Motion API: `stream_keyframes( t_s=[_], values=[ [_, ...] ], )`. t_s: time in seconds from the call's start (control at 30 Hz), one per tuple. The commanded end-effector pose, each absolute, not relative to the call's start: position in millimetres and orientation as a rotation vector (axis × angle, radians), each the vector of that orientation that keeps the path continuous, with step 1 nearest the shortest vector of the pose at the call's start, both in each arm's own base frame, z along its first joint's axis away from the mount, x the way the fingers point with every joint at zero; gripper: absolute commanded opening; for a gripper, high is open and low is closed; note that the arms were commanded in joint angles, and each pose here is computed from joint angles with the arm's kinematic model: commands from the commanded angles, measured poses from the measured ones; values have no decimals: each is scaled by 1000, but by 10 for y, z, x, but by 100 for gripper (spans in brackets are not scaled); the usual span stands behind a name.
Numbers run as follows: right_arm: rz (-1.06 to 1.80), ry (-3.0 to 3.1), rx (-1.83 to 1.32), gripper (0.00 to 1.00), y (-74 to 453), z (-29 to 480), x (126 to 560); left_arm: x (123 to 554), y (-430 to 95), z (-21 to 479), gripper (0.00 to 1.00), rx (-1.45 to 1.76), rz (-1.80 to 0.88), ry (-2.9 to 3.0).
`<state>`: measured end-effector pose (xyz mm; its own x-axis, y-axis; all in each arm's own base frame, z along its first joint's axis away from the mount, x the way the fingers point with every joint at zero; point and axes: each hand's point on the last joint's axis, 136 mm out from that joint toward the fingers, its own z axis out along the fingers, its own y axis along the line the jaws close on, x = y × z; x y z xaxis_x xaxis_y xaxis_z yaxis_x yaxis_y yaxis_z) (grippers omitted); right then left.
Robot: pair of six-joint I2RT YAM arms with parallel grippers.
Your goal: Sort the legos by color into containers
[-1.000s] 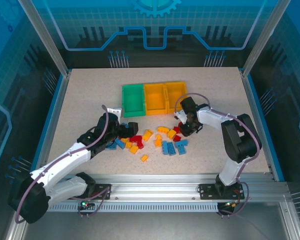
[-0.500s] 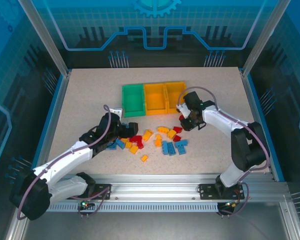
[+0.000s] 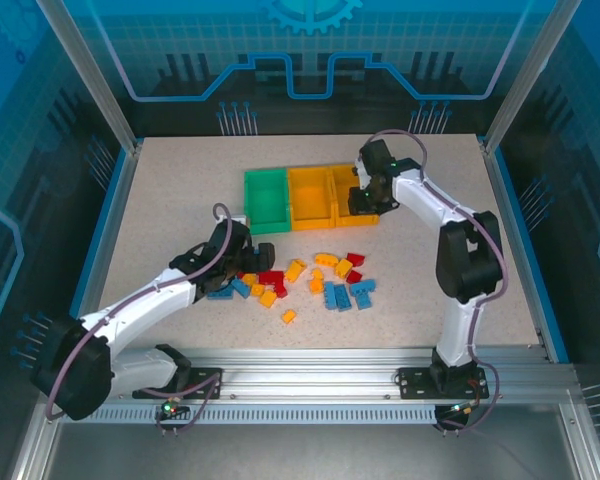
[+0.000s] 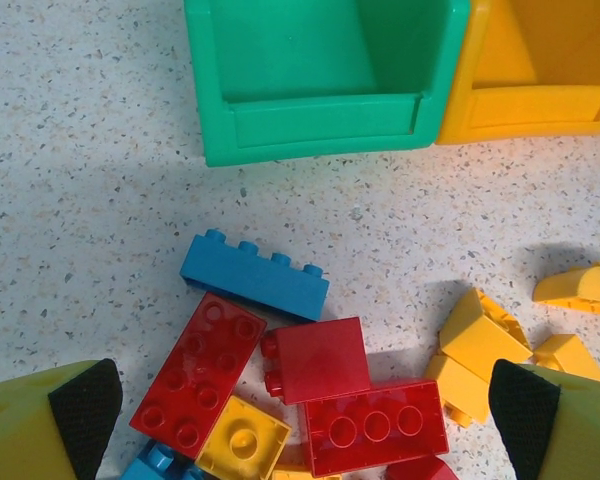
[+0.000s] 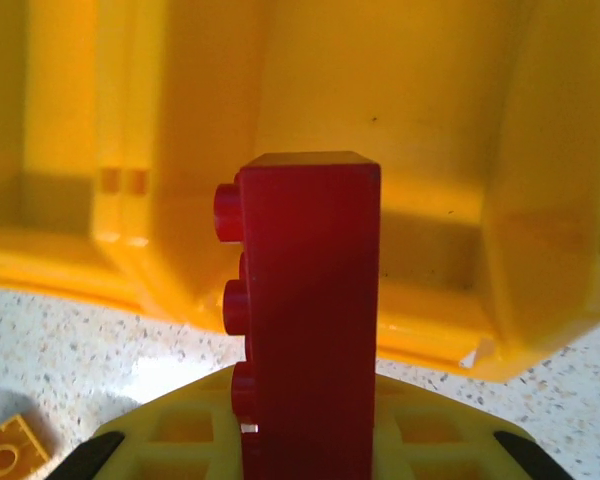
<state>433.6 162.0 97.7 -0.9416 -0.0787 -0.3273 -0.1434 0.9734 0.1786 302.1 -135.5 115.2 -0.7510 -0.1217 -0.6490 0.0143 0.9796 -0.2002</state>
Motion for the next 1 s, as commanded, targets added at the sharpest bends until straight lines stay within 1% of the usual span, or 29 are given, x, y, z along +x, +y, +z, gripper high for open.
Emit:
stream_keyframes(
  t_s=[0.0,0.07,0.13,0.3,0.43,0.53,0.57,0.63,0.8,0.97],
  values=[
    [306,2884,-7,17,1564,878,4351,2998,-1306,1112,99,-89,-191,2451],
    [303,2888,12,19,1568,839,4401,2989,-1319,1056,99,-82,-190,2475],
    [307,2893,32,24,1569,818,4434,2981,-1376,1017,99,-57,-218,2492],
    [310,2906,47,30,1573,783,4445,2996,-1447,944,99,-38,-229,2538],
    [353,2889,41,41,1613,840,4418,3019,-1505,882,97,-33,-238,2575],
    [365,2876,39,49,1615,904,4386,3042,-1550,845,92,-24,-247,2593],
    [366,2874,37,50,1615,921,4370,3046,-1557,824,90,-21,-245,2603],
    [374,2859,30,50,1620,984,4337,3054,-1554,791,90,-29,-231,2619],
    [356,2799,-5,51,1585,1181,4174,3039,-1580,708,78,-29,-230,2659],
    [246,2778,28,51,1305,1197,4012,3066,-1607,659,76,-34,-229,2677]
  ],
)
